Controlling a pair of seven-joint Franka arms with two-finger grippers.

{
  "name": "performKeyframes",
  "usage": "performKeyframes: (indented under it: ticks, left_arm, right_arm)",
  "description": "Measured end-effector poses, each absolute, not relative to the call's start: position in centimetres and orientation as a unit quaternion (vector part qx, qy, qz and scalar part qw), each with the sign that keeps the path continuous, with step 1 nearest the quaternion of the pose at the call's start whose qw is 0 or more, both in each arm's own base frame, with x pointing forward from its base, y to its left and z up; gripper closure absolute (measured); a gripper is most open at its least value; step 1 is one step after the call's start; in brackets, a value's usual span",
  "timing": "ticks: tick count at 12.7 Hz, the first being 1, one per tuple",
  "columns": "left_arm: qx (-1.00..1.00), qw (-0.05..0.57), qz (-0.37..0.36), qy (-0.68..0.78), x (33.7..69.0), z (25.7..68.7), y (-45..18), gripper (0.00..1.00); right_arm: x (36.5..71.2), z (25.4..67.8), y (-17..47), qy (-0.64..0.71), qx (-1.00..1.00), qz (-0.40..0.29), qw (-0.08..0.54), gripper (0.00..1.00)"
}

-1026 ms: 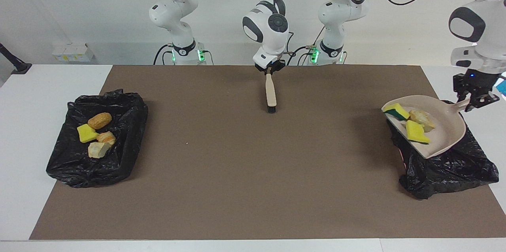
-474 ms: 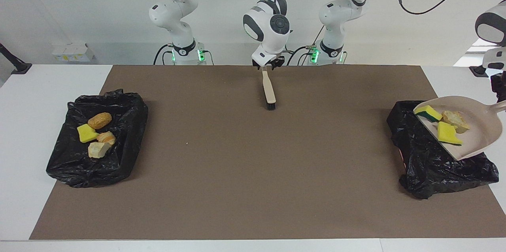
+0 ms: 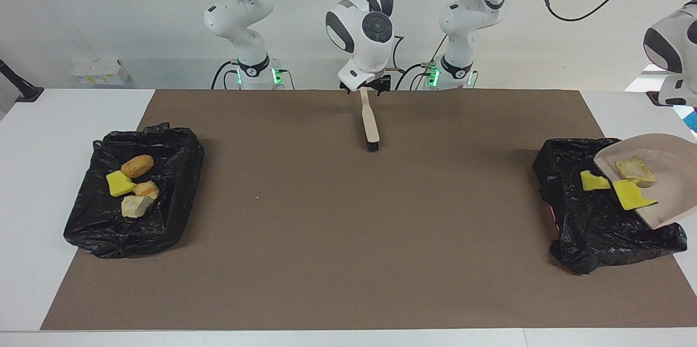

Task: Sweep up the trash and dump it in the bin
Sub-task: 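Tip the dustpan into the bag while the right gripper sets down the brush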

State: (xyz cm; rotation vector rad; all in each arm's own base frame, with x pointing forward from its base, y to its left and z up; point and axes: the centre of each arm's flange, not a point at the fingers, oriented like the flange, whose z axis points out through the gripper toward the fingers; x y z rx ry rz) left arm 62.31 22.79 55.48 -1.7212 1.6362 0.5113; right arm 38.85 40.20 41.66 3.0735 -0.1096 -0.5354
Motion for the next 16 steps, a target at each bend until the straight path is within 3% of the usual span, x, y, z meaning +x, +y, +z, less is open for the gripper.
performKeyframes:
  ticks: [5, 10, 12, 16]
  left_arm:
    - [-0.63, 0.409, 0.285, 0.595, 62.4, 56.5, 20.8, 0.69]
    - [-0.628, 0.429, 0.336, 0.555, 62.1, 58.1, 15.7, 0.69]
    - [-0.637, 0.42, 0.318, 0.562, 62.0, 58.5, 12.9, 0.69]
    - [-0.736, 0.313, 0.2, 0.566, 62.1, 56.0, 7.9, 0.69]
  right_arm:
    - [45.2, 46.3, 34.7, -0.024, 0.988, -0.15, -0.03, 0.0]
    - [50.7, 50.3, 27.3, 0.015, 0.993, -0.104, -0.051, 0.0]
    - [52.7, 51.9, 22.6, 0.034, 0.994, -0.083, -0.062, 0.0]
    - [54.7, 54.6, 13.9, 0.082, 0.995, -0.039, -0.03, 0.0]
